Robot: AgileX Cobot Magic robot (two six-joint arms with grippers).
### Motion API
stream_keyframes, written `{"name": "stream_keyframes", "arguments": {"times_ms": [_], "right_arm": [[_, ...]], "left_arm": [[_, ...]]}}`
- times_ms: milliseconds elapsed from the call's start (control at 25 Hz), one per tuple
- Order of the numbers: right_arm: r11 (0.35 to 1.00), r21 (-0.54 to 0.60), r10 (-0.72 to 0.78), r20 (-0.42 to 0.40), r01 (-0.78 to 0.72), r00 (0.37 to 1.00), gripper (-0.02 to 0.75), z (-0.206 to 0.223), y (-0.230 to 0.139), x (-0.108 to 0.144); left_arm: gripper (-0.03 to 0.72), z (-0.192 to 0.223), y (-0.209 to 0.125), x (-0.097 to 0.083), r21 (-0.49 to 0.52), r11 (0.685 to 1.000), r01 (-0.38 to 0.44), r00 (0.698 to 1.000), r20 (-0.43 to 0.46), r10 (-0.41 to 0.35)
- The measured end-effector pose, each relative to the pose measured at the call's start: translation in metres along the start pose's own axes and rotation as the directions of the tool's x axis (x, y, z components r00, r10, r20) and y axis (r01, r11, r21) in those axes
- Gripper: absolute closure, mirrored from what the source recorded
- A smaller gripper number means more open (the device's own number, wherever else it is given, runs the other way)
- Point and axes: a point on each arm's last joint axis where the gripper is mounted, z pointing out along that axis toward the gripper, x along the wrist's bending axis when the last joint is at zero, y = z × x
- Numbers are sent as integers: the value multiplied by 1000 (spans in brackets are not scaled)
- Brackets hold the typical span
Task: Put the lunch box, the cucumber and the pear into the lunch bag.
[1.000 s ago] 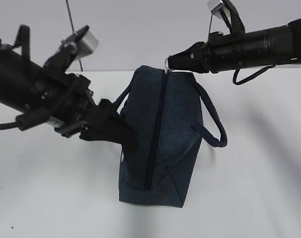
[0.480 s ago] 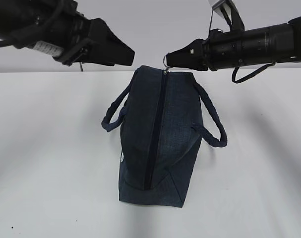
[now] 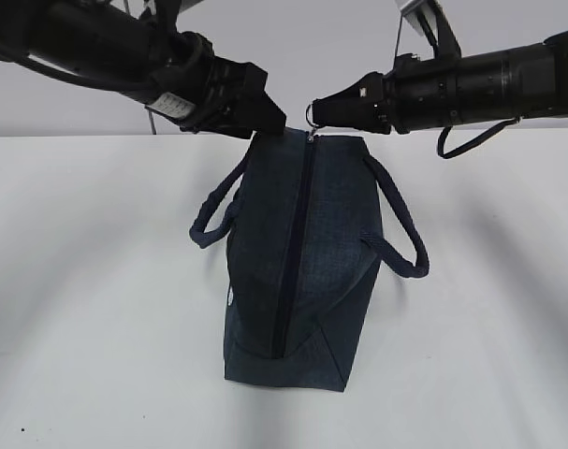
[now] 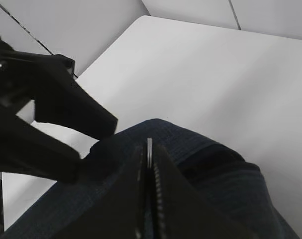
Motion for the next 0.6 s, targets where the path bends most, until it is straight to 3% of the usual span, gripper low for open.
{"name": "stream_keyframes", "arguments": {"times_ms": [200, 400, 600], "right_arm": [[1000, 0, 19, 0, -19, 1000, 732, 0, 0, 0], [1000, 0, 23, -2, -23, 1000, 732, 0, 0, 0], [999, 0, 37, -2, -37, 999, 732, 0, 0, 0]], "left_arm": [[414, 14, -5, 10, 44, 999, 1, 1000, -19, 0], [648, 14, -7, 10, 67, 998, -2, 1000, -11, 3], [667, 14, -6, 9, 79, 997, -10, 1000, -2, 11]]}}
